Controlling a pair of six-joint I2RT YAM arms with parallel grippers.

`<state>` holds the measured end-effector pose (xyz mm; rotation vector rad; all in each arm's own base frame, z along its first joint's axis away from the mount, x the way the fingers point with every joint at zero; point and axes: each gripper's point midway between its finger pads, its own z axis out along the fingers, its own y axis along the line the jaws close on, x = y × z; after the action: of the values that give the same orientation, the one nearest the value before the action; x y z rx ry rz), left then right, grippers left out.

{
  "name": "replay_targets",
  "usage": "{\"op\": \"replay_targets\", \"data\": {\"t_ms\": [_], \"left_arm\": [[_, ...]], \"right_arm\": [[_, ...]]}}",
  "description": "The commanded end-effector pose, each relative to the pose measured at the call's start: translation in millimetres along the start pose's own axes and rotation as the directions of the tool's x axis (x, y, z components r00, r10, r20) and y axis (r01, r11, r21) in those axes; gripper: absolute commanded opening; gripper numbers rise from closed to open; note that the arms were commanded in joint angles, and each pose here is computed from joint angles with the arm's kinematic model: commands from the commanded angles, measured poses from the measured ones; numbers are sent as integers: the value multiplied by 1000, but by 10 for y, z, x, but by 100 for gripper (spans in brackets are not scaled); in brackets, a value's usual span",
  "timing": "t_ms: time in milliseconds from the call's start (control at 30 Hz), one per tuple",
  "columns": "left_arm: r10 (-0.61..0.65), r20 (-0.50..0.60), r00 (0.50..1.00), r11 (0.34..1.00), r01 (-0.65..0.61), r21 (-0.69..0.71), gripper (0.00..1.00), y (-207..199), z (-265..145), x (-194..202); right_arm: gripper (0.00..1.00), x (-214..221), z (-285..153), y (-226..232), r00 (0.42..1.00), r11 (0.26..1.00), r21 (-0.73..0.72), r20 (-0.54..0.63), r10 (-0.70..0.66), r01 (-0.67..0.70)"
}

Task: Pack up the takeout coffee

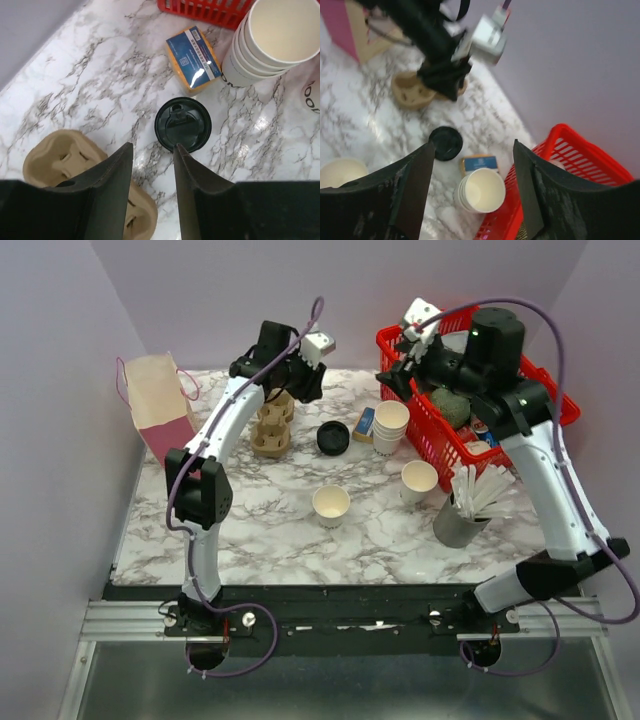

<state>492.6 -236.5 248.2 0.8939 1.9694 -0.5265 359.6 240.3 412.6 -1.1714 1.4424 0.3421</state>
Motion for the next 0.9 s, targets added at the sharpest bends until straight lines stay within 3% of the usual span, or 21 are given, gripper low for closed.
{"op": "replay_targets", "data": {"t_ms": [0,67,167,233,333,567,867], "left_arm": [[167,-148,975,951,-119,287,51,-363,158,494],[252,-131,959,926,-200,319,56,-456,236,562],[305,-154,940,934,-264,240,60,-407,418,548],[226,-156,961,962,-196,188,59,-388,538,467],[68,-151,986,992,-51,115,58,-396,670,415],[-186,-215,959,982,185,-26,49,-403,980,619],[-211,-252,944,977,203,-59,55,-638,1192,784]], "right_arm": [[75,-445,-530,-117,981,975,124,85,173,-183],[75,-272,-591,-150,982,964,188,49,180,-186],[76,107,-652,-230,972,931,297,-29,232,-213],[76,275,-834,-369,962,880,418,-48,270,-226],[75,516,-933,-452,947,843,482,-75,312,-240],[75,766,-945,-527,922,817,503,-93,375,-281],[75,981,-910,-537,896,804,497,-110,431,-326]]}}
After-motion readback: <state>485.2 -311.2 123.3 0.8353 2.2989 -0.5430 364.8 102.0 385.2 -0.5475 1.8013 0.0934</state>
